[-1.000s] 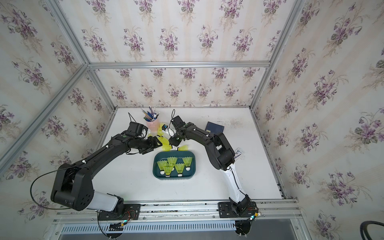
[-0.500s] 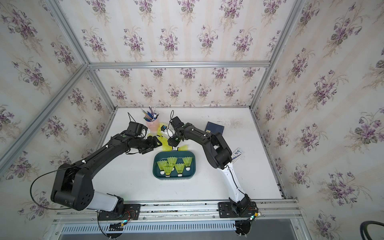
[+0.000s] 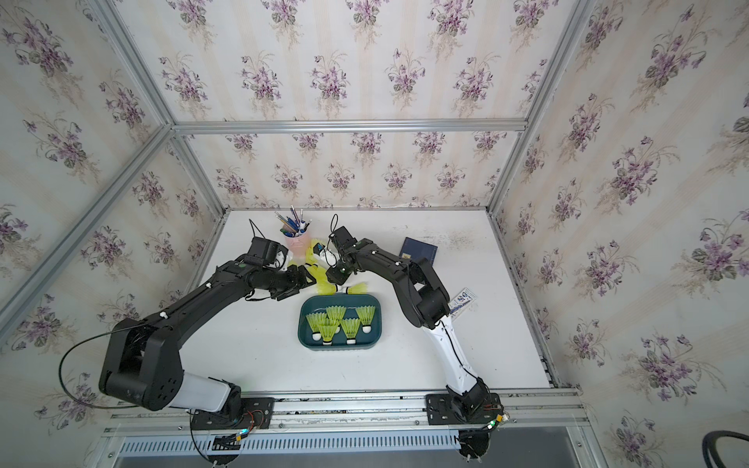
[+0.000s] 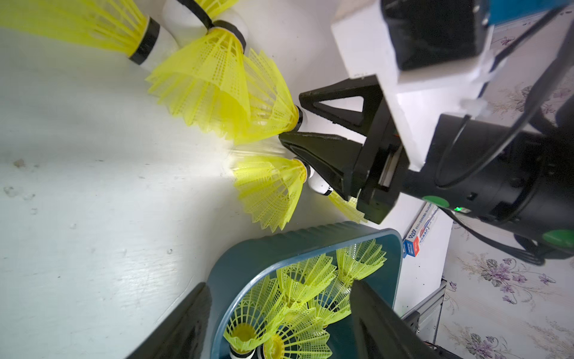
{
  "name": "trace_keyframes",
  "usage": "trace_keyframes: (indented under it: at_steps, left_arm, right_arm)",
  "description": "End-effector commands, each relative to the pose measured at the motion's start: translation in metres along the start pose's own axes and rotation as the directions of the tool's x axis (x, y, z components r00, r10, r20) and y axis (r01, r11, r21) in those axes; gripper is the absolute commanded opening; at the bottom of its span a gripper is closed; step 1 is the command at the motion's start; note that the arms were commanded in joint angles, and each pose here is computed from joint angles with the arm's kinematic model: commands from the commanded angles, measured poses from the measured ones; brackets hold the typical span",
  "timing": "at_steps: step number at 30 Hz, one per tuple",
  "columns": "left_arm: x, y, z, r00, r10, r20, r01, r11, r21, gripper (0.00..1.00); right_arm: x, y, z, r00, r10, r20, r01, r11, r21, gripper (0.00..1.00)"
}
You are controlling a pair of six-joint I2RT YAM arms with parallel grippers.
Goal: Put the shuttlecocks into the storage box
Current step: Pick up the shuttlecock at the center of the board.
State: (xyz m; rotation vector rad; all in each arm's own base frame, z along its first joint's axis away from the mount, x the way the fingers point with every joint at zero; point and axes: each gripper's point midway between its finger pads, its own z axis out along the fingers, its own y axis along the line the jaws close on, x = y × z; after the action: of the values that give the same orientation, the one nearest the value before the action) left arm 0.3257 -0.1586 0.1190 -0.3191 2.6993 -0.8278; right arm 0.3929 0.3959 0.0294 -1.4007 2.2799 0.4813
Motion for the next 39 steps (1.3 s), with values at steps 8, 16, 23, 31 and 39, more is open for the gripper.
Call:
trace_keyframes:
  at_steps: [8, 16, 23, 31, 39]
  left_arm:
    - [0.002, -0.001, -0.001, 1.000, 0.006, -0.008, -0.006, 1.000, 0.005, 0.74]
    - [0.003, 0.000, -0.001, 1.000, 0.005, -0.010, -0.005, 1.000, 0.004, 0.74]
    - [0.004, 0.001, 0.000, 1.000, 0.002, -0.011, -0.002, 1.000, 0.005, 0.74]
    - [0.005, -0.001, 0.000, 1.000, 0.004, -0.009, -0.004, 1.000, 0.011, 0.74]
    - [0.010, -0.007, -0.005, 1.000, 0.029, -0.003, -0.029, 0.999, 0.019, 0.74]
  right_arm:
    - [0.005, 0.004, 0.008, 1.000, -0.003, -0.021, 0.003, 1.000, -0.001, 0.43]
    - [0.004, 0.005, -0.001, 1.000, -0.015, -0.026, 0.015, 1.000, 0.018, 0.28]
    - [0.005, 0.006, -0.022, 0.999, -0.037, -0.024, 0.038, 0.998, 0.044, 0.21]
    - [0.020, 0.018, -0.039, 0.998, -0.039, -0.047, 0.039, 0.999, 0.017, 0.17]
    - [0.023, 0.022, -0.073, 0.999, 0.043, 0.011, -0.043, 0.998, 0.046, 0.16]
